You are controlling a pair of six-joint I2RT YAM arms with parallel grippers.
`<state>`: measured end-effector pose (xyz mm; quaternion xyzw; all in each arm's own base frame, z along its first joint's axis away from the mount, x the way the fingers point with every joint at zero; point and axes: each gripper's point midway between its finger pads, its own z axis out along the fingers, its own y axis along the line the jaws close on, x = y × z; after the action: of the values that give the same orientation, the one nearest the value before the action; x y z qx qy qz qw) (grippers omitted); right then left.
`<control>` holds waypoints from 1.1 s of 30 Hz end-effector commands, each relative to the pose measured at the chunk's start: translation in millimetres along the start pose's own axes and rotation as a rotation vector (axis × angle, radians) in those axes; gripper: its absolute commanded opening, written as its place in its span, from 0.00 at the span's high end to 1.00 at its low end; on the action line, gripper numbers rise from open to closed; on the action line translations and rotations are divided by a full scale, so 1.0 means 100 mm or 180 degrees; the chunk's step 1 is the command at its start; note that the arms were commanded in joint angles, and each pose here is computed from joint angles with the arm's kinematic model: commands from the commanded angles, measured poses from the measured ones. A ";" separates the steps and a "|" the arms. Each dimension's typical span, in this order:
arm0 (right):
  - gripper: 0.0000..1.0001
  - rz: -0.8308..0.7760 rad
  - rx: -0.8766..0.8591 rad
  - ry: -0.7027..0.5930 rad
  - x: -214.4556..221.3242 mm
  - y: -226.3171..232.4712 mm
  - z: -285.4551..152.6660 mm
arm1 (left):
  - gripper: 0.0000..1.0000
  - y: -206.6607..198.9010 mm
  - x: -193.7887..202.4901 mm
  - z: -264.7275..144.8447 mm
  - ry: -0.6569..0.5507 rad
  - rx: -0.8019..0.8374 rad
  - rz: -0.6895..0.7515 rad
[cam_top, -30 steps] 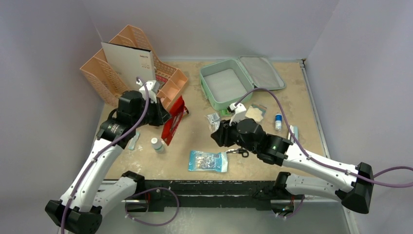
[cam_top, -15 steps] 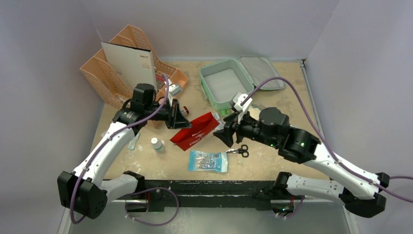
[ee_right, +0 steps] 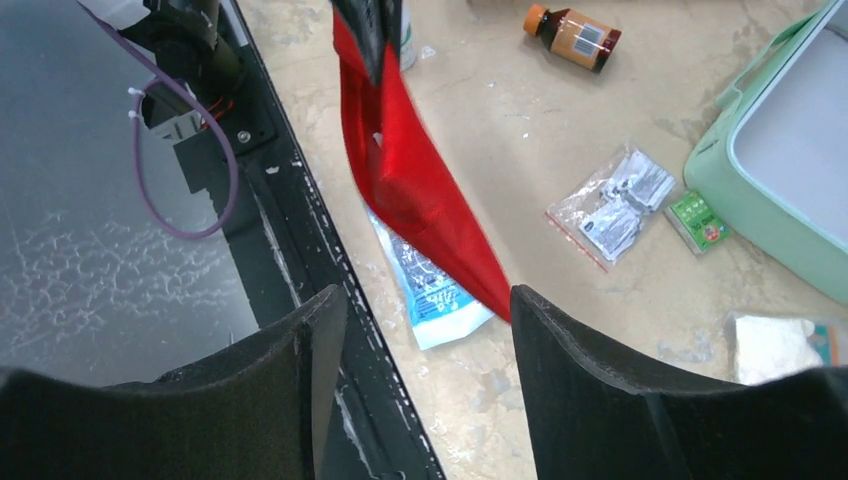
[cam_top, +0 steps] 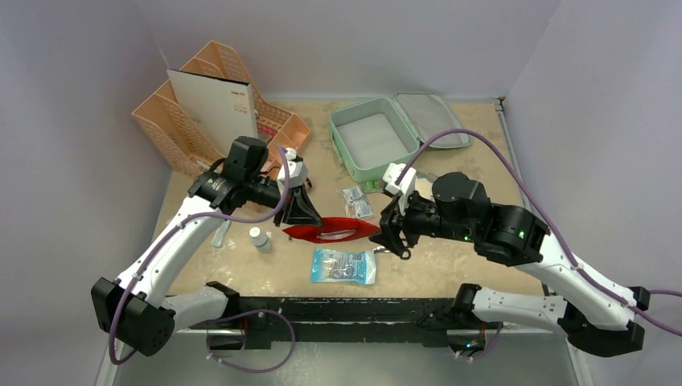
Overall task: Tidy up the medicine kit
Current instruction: Adjust the medicine pouch.
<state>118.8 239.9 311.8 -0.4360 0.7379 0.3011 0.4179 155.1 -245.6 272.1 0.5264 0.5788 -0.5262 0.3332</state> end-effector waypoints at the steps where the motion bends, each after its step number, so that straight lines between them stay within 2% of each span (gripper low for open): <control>1: 0.35 -0.0178 -0.0001 0.0064 -0.12 -0.02 -0.06 | 1.00 -0.19 0.02 0.05 -0.0014 0.0341 0.0540; 11: 0.35 0.0126 -0.0818 0.0104 -0.26 0.44 0.19 | 1.00 -0.09 0.05 0.10 0.0046 0.0264 0.0535; 16: 0.39 0.0215 -0.0824 0.0134 -0.32 0.43 0.40 | 1.00 -0.05 0.06 0.12 0.0063 0.0231 0.0463; 22: 0.60 0.0209 -0.0701 0.0288 -0.31 0.34 0.63 | 1.00 -0.03 0.09 0.13 0.0088 0.0211 0.0409; 26: 0.68 0.0174 -0.0615 0.0378 -0.24 0.28 0.70 | 1.00 -0.04 0.10 0.13 0.0086 0.0220 0.0396; 30: 0.69 0.0158 -0.0532 0.0462 -0.18 0.23 0.74 | 1.00 -0.04 0.10 0.13 0.0088 0.0227 0.0395; 33: 0.88 0.0153 -0.0494 0.0497 -0.16 0.20 0.77 | 1.00 -0.03 0.10 0.13 0.0100 0.0210 0.0380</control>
<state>124.2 315.5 277.4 -0.4732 0.7590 0.3381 0.2926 149.0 -251.4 255.1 0.5725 0.5515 -0.5092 0.3298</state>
